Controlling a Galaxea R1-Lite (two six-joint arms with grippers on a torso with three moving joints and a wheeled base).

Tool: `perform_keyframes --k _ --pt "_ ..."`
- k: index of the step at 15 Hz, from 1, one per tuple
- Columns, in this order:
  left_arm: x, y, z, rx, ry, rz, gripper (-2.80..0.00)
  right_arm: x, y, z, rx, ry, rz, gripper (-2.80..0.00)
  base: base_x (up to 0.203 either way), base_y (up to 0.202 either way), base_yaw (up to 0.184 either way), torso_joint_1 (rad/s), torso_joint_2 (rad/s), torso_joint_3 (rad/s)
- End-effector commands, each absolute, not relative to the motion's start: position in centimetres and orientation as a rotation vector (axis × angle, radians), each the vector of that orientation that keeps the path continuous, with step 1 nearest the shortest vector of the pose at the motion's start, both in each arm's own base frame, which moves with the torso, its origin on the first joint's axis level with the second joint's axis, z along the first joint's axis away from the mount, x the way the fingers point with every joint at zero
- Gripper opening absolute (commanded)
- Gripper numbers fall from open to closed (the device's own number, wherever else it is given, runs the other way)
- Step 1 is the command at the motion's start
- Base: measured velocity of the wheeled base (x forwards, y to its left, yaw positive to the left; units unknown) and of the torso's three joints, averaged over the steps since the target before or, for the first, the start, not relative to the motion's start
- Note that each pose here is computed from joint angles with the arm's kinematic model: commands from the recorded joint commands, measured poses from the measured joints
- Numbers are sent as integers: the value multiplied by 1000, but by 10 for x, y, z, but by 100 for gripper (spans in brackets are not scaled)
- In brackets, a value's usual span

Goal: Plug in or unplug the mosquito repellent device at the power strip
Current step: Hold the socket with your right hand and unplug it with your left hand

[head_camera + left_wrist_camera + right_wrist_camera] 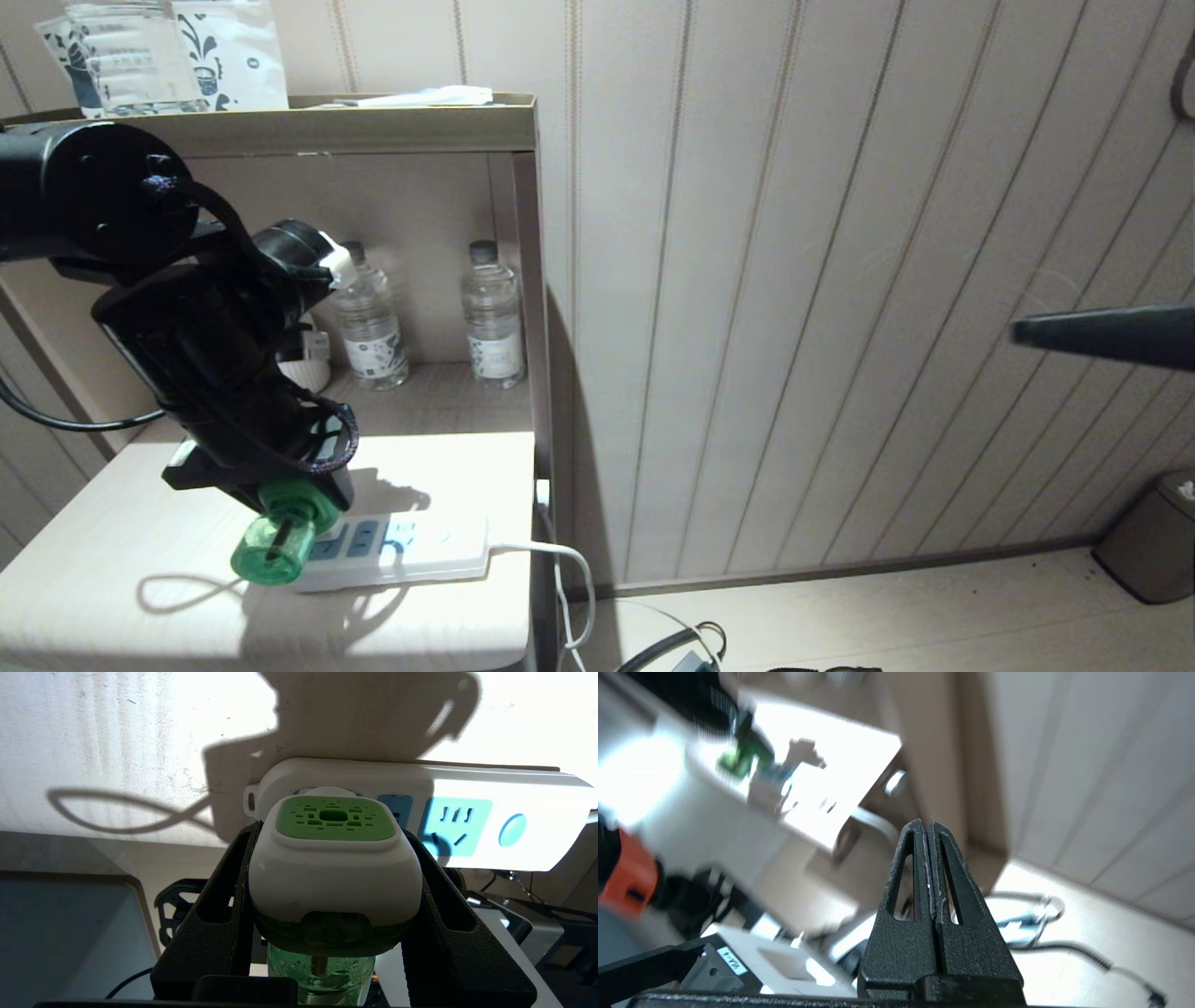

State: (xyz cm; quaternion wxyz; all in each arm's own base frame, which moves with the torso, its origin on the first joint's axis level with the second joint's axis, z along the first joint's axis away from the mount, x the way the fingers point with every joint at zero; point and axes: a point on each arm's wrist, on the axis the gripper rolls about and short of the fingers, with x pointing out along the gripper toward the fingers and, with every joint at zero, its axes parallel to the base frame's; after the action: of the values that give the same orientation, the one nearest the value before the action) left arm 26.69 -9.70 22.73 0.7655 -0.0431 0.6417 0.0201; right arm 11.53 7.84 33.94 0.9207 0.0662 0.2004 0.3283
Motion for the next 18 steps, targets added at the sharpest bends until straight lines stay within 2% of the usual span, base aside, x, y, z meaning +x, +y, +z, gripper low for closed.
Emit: perform_keyframes --k 1,5,8,18 --pt "265 -96 230 -95 1391 46 -280 156 143 306 39 595 710 -280 0 0 0 0 0 0" --pt "262 -96 229 -94 1395 43 -280 194 208 266 -61 663 626 -280 0 0 0 0 0 0" --pt "262 -98 228 -96 1401 35 -280 207 240 248 -97 701 645 -280 0 0 0 0 0 0" --pt "263 -102 220 -86 1421 23 -280 216 343 185 -179 810 737 -280 0 0 0 0 0 0"
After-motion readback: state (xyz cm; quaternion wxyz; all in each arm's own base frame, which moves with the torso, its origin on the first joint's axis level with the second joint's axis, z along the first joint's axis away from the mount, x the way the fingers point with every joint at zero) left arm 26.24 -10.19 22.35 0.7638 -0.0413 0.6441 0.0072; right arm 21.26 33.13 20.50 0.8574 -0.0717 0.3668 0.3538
